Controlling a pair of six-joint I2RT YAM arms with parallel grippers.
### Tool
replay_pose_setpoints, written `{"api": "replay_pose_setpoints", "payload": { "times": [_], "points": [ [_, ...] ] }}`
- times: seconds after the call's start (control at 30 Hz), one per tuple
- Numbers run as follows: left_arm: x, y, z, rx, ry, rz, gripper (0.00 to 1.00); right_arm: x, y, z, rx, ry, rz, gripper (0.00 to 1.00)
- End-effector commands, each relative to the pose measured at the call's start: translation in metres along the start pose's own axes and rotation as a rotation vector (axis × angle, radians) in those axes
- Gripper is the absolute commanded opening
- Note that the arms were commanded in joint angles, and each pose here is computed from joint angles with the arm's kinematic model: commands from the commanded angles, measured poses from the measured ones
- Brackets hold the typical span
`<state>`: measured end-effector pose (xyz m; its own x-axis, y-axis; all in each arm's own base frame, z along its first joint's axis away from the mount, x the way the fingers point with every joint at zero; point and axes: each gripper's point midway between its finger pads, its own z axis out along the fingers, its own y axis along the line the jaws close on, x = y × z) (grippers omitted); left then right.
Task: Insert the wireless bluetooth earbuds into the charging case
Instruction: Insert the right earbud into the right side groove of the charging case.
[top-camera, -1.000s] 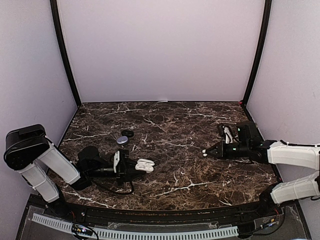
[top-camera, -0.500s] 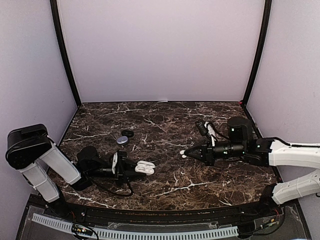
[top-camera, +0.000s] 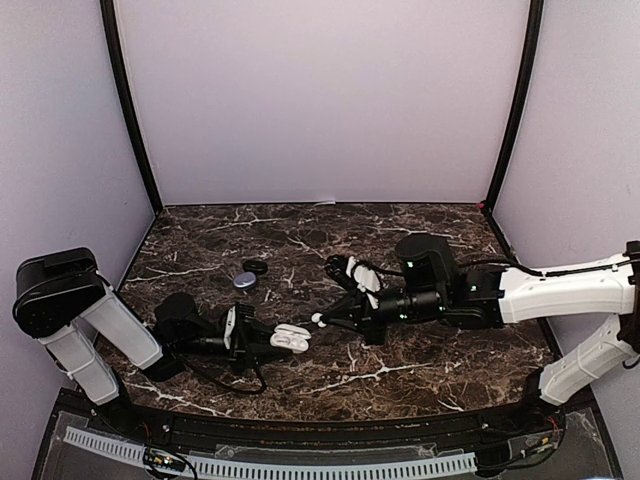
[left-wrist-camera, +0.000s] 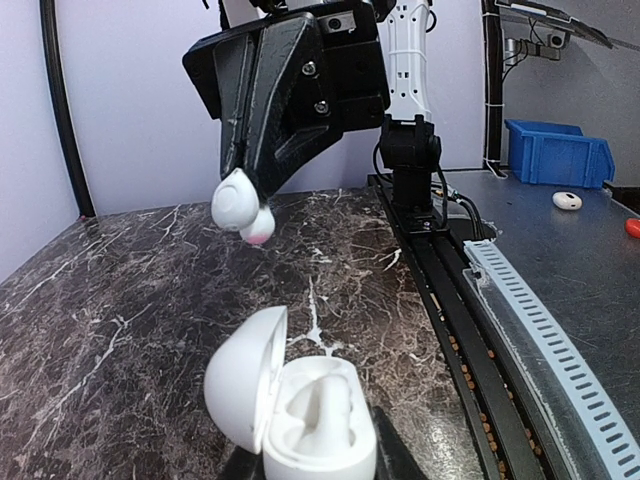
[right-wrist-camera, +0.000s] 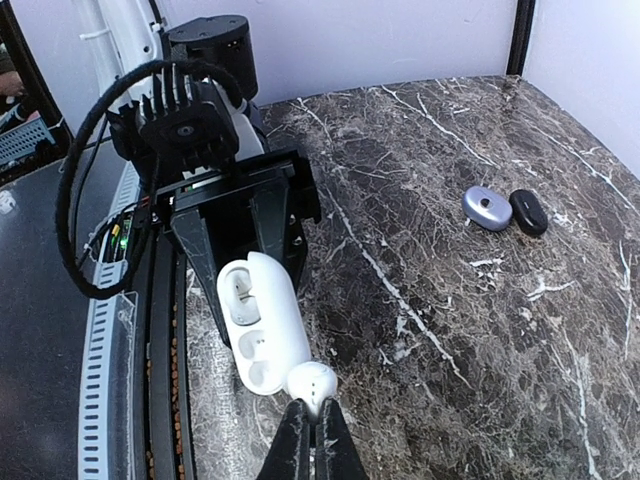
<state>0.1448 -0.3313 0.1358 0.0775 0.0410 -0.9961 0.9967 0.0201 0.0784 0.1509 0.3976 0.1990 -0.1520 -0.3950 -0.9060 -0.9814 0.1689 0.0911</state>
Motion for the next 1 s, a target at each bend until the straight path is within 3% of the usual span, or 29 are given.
{"api": "replay_pose_setpoints", "payload": {
  "times": [0.0, 0.33, 0.57, 0.97],
  "points": [
    [-0.01, 0.001, 0.0, 0.002, -0.027, 0.019, 0.14, -0.019, -0.002, 0.004, 0.024, -0.043, -0.069, 0.0],
    [-0.01, 0.004, 0.0, -0.016, -0.021, 0.02, 0.15, -0.017, 0.015, 0.004, -0.066, -0.145, -0.158, 0.0],
    [-0.009, 0.005, 0.0, -0.015, -0.019, 0.014, 0.15, 0.0, 0.006, 0.019, -0.044, -0.022, -0.188, 0.0],
    [-0.009, 0.006, 0.0, -0.019, -0.014, 0.014, 0.15, 0.001, 0.003, 0.027, -0.01, -0.004, -0.267, 0.0]
  ]
}}
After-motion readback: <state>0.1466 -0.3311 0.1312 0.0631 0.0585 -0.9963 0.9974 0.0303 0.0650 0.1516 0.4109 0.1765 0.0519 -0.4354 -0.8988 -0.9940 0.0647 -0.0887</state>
